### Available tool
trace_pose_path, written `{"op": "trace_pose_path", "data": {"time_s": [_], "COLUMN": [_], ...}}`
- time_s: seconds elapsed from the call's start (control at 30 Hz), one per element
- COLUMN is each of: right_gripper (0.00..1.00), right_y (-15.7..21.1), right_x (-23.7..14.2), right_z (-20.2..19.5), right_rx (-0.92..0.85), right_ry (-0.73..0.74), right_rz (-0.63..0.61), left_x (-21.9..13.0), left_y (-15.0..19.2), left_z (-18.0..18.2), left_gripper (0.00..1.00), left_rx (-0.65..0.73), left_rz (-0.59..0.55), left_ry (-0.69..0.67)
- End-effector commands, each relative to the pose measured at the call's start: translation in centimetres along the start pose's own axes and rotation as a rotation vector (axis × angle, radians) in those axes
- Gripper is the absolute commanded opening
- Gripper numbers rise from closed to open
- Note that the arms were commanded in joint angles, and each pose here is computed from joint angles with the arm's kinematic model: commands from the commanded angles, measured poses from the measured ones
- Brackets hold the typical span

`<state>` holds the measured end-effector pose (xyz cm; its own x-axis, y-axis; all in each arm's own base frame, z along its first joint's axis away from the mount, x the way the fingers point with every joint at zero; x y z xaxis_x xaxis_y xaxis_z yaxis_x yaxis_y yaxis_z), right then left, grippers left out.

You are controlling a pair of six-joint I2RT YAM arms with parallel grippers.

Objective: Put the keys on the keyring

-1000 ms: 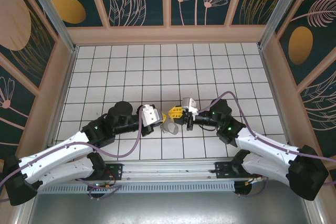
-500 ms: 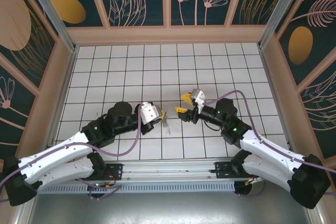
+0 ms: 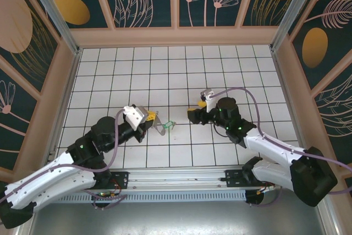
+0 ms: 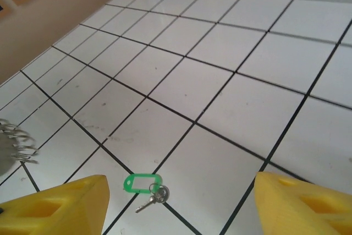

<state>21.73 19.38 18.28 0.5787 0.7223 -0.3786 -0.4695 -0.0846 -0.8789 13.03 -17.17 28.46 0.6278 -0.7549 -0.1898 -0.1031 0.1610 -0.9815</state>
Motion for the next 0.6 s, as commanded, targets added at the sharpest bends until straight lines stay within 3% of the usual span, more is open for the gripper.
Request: {"op": "trace_pose_path", "data": {"time_s": [0.0, 0.2, 0.4, 0.57], "right_gripper": [0.70, 0.70, 0.70, 0.70], "right_y": [0.4, 2.1, 3.5, 4.5], "right_x": [0.9, 3.3, 4.8, 5.9], "right_z": [-0.4, -0.4, 0.4, 0.7], "right_rx": [0.059, 0.085, 0.103, 0.110], "right_ry": [0.020, 0.008, -0.004, -0.009], "right_rz": [0.021, 0.096, 0.132, 0.154], "left_x": [-0.3, -0.2, -1.1, -1.6], "left_y": [0.4, 0.5, 1.5, 1.7], "left_z": [0.7, 1.0, 2.6, 3.1], "left_gripper": [0.00, 0.00, 0.00, 0.00], "left_rx": [-0.032, -0.029, -0.090, -0.115], "left_rz": [0.000, 0.014, 0.045, 0.032], "left_ry": [-0.063, -0.093, -0.250, -0.302]}}
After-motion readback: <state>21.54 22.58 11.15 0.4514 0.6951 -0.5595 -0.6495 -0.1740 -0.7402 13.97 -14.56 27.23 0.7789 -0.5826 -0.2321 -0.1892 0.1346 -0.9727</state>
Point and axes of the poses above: each hand's point on the last joint's axis, 136 mm out from that joint toward the fingers, its own x axis out along the fingers, its own z axis along the line the jaws close on, y = z × x, the point moved 7 cm from there along -x, back along the fingers
